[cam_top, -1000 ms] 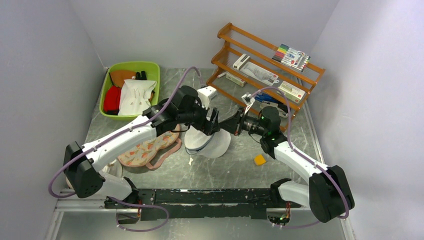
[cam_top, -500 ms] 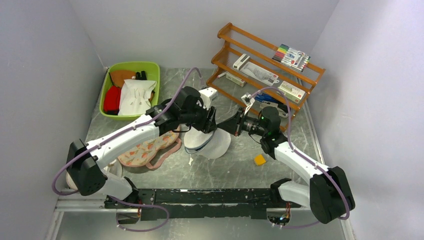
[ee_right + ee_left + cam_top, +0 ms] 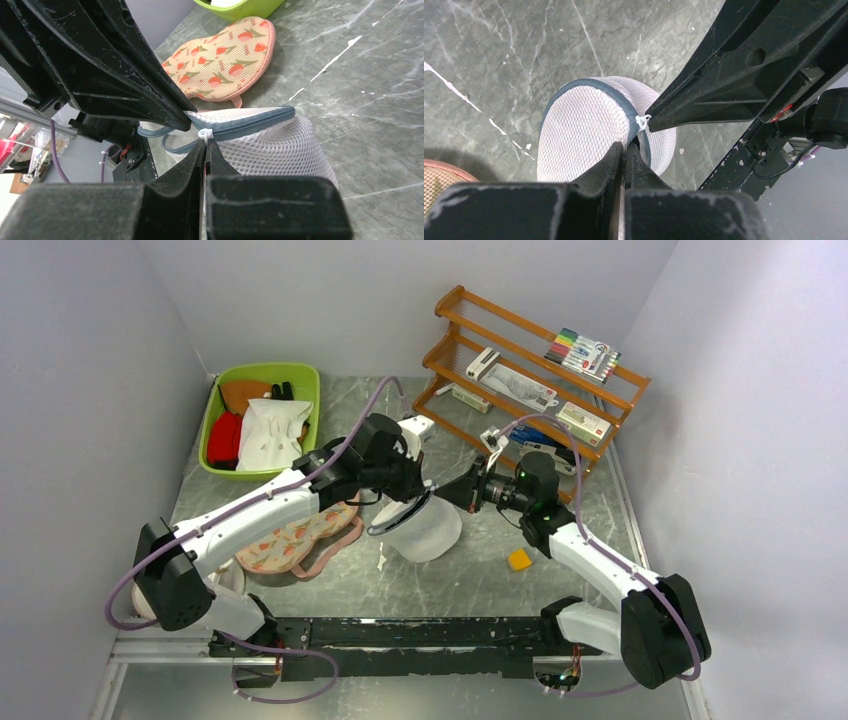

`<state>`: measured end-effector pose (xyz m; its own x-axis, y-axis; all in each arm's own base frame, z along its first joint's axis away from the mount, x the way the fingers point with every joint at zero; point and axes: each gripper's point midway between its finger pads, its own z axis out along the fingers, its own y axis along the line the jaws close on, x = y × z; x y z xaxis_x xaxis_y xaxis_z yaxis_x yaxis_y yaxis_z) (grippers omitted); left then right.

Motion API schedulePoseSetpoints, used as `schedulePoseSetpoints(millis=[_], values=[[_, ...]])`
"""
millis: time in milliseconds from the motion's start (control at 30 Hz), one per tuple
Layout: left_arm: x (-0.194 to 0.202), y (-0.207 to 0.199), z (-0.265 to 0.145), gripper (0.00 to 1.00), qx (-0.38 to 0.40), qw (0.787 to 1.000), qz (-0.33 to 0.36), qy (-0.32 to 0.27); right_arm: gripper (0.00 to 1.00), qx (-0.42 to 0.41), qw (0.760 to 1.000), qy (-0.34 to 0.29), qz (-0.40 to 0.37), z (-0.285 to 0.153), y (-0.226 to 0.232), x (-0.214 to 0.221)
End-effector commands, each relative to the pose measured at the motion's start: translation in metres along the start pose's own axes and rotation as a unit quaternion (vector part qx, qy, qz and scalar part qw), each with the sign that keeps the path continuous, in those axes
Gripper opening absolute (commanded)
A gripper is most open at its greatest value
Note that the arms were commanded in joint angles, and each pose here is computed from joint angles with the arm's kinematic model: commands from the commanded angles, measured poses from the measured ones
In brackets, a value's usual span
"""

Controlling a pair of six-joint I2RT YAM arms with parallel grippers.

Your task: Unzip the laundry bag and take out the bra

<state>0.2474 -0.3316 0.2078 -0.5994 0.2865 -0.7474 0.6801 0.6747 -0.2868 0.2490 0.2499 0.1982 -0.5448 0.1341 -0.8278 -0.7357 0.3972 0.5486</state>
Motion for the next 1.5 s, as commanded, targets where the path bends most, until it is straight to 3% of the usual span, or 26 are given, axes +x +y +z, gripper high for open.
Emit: schedulePoseSetpoints(millis=[0, 500, 767, 1033, 1300, 1467], values=[[-0.026, -0.002, -0.023, 0.07, -0.005, 0.999, 0.018, -0.04, 0.0, 0.014, 0.999, -0.012, -0.03, 0.001, -0.001, -0.015], [-0.041, -0.02, -0.068, 0.07, 0.035, 0.99, 0.121, -0.066, 0.0, 0.059, 0.996, 0.013, -0.068, 0.002, -0.018, -0.022], [-0.054, -0.026, -0.091, 0.07, 0.04, 0.983, 0.158, -0.081, 0.0, 0.045, 0.996, 0.027, -0.079, 0.005, -0.017, -0.019], [-0.056, -0.037, -0.108, 0.07, 0.063, 0.979, 0.176, -0.081, 0.0, 0.033, 0.996, 0.035, -0.078, 0.008, -0.017, -0.018], [-0.073, -0.051, -0.132, 0.07, 0.085, 0.968, 0.189, -0.141, 0.0, 0.013, 0.996, 0.039, -0.076, 0.009, -0.011, -0.014], [-0.081, -0.036, -0.133, 0.07, 0.037, 0.972, 0.166, -0.163, 0.0, 0.037, 0.997, 0.019, -0.062, 0.006, -0.015, -0.016]])
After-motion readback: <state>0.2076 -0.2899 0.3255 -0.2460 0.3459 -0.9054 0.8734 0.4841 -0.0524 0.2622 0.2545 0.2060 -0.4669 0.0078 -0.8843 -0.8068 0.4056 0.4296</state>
